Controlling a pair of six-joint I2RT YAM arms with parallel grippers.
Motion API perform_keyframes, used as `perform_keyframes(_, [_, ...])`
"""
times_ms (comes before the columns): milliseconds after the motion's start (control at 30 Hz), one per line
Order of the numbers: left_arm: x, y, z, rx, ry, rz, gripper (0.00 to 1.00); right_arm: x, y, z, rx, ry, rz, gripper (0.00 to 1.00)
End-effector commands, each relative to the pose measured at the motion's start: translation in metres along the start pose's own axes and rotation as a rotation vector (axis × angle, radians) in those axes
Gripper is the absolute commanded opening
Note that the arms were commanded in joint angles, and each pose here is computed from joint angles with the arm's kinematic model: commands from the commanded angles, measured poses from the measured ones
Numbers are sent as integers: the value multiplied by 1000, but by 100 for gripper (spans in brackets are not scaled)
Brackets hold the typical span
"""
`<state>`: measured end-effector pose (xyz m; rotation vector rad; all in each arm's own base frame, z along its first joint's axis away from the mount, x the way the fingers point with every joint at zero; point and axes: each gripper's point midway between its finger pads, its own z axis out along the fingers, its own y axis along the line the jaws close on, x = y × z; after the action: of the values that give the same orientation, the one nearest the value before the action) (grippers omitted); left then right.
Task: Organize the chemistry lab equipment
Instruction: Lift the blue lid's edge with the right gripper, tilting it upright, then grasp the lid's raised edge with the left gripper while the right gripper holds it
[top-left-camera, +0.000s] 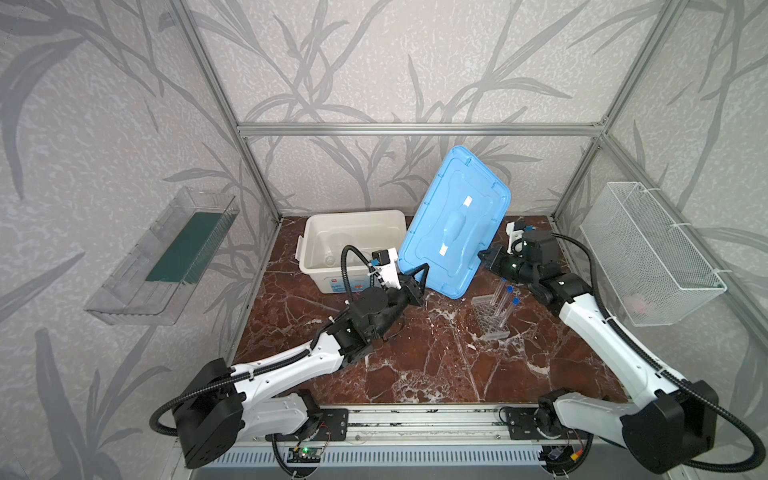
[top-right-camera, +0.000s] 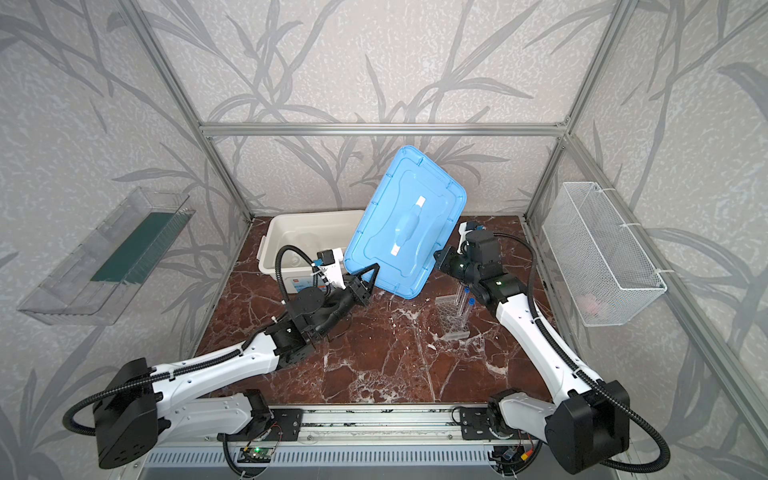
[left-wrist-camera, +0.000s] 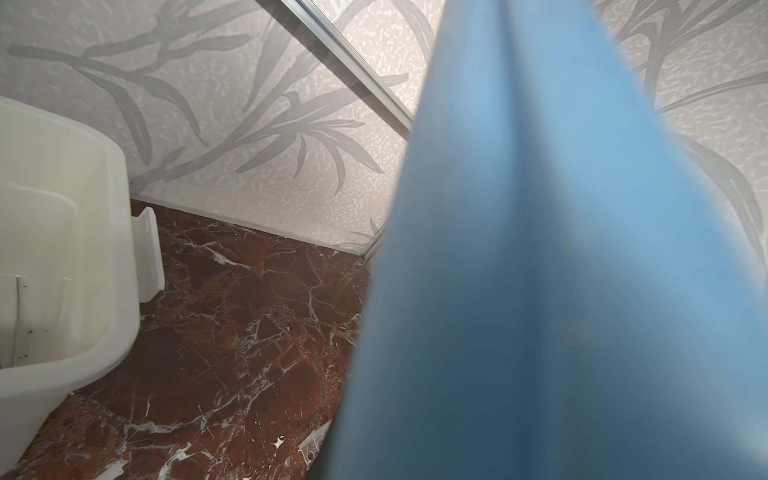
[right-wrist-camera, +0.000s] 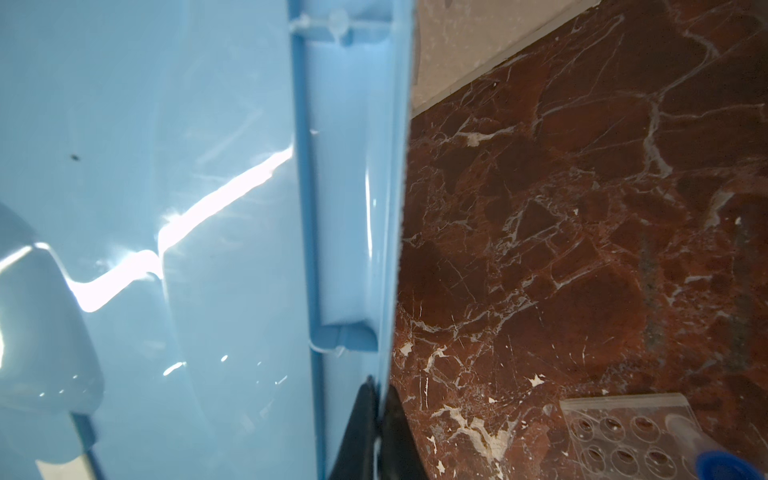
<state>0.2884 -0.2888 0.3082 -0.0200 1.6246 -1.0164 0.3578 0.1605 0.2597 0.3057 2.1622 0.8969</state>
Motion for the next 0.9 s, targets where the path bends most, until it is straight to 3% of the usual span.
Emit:
perform_keyframes(0, [-16,-3,-2,-40,-5,155,0,0,19,-1,-74,7,-42,52])
perform_keyframes(100, [-29,-7,-5,-79,29,320,0,-4,17,-10,-31,2,-62,75])
perform_keyframes(133, [-37,-8,-6,-90,33,376,0,-6,17,-15,-22,1,-63,89])
perform_keyframes(200, [-46,-8,-10,-110,56,494,0,-13,18,-26,-31,-5,-55,100])
perform_keyframes(333, [-62,-5,-19,-152,87,672,0,-34,30,-55,-137,-21,-14,99])
perform_keyframes(567, [-52,-3,-36,-120,205,878,0,-70,46,-101,-106,-66,-42,99])
perform_keyframes(767, [-34,11,-48,-138,269,907,0,-93,51,-118,-127,-93,-13,99])
perform_keyframes(867, [-30,13,-52,-134,277,924,0,-90,49,-106,-128,-20,35,99])
